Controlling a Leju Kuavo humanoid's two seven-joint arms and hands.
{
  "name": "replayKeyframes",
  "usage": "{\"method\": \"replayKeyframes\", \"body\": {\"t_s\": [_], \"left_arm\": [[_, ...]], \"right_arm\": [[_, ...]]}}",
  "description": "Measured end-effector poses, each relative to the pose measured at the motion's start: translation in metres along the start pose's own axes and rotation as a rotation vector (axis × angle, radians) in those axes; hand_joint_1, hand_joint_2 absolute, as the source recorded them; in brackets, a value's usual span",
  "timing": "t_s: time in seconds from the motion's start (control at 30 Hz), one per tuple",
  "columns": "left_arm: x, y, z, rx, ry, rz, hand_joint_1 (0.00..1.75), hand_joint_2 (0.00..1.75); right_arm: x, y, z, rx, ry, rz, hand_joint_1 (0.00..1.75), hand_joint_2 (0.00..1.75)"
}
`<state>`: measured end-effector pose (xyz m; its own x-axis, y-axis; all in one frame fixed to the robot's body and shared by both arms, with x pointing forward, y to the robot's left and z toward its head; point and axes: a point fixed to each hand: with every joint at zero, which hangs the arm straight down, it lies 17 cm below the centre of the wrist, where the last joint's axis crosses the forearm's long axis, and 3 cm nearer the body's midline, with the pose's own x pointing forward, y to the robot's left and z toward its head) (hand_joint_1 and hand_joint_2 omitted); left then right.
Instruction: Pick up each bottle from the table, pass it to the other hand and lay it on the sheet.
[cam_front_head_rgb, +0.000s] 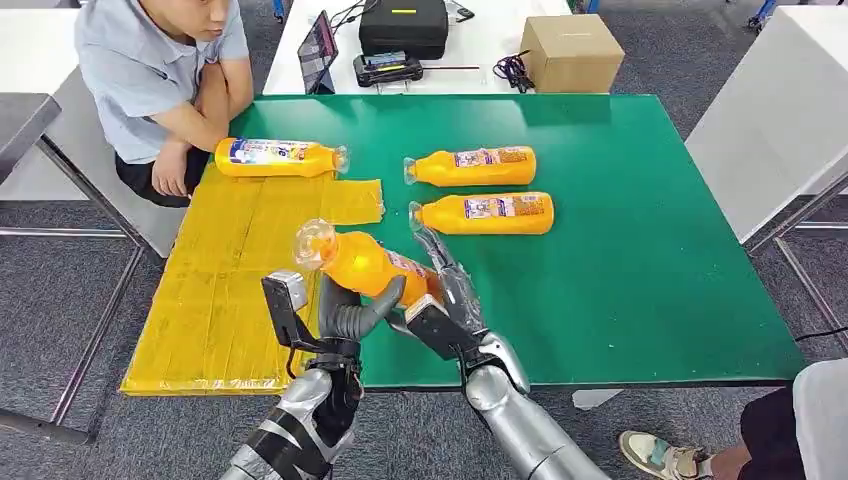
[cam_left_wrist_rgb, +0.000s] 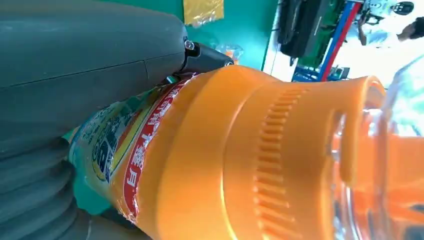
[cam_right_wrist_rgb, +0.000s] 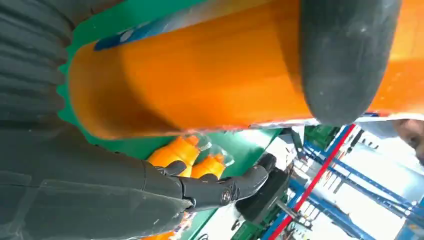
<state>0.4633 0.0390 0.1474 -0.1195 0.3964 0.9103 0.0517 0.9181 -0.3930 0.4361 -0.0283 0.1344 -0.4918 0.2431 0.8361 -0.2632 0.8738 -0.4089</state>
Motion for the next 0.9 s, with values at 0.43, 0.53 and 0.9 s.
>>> {"method": "replayKeyframes", "body": {"t_s": [0.43,0.53,0.9], "left_arm": [[0.017,0.010,0.000,-0.055,-0.135,-0.298,1.75,1.75],[0.019,0.012,-0.001,-0.063,-0.138,-0.311,1.75,1.75],[0.091,0.052,-0.018,0.041,-0.406,-0.672,1.75,1.75]], "right_arm": [[-0.013,-0.008,0.015,-0.047,0.042,-0.016,0.00,0.00],[-0.014,-0.012,0.015,-0.059,0.046,-0.015,0.00,0.00],[-0.022,-0.022,0.029,-0.099,0.075,0.015,0.00,0.00]]}}
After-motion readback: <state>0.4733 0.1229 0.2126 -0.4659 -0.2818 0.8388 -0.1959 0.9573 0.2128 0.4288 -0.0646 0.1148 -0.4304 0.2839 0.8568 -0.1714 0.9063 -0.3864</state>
